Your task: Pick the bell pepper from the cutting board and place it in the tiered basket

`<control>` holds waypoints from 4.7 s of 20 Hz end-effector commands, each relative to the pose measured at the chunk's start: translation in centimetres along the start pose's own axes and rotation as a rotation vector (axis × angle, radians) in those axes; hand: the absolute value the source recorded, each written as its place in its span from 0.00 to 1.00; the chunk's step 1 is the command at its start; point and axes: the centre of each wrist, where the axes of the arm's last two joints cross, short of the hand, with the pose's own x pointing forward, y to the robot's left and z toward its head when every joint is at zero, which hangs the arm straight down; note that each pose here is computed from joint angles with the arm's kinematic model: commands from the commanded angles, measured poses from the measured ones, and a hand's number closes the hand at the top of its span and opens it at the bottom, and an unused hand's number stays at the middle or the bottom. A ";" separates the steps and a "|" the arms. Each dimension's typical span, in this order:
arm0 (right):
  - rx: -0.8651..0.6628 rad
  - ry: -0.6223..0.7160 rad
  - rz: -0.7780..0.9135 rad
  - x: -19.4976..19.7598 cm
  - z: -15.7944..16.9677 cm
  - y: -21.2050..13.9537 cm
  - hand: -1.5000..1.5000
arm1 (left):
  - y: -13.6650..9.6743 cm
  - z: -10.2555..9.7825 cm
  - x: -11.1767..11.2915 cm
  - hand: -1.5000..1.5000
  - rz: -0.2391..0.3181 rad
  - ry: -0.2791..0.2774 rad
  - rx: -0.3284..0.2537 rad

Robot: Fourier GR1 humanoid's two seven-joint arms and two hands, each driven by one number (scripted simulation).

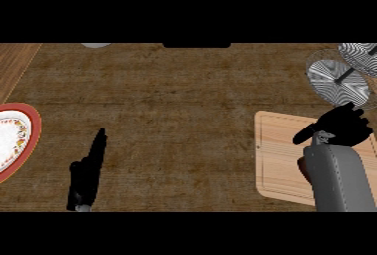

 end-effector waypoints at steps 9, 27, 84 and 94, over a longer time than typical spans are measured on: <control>0.107 0.173 0.028 0.3 -0.6 1.7 0.00 | 0.7 -1.3 -0.9 0.50 0.003 0.034 0.012; 0.114 0.114 0.015 -2.3 -2.7 4.4 1.00 | -0.2 -0.3 -0.9 0.50 -0.017 0.043 0.001; -0.028 -0.920 -0.452 -8.3 -20.0 -30.0 1.00 | -0.6 -0.3 -0.6 0.50 0.000 0.017 -0.031; -0.004 -0.913 -0.355 -6.4 -21.1 -24.7 1.00 | -0.3 -0.6 0.1 0.50 -0.002 0.021 -0.039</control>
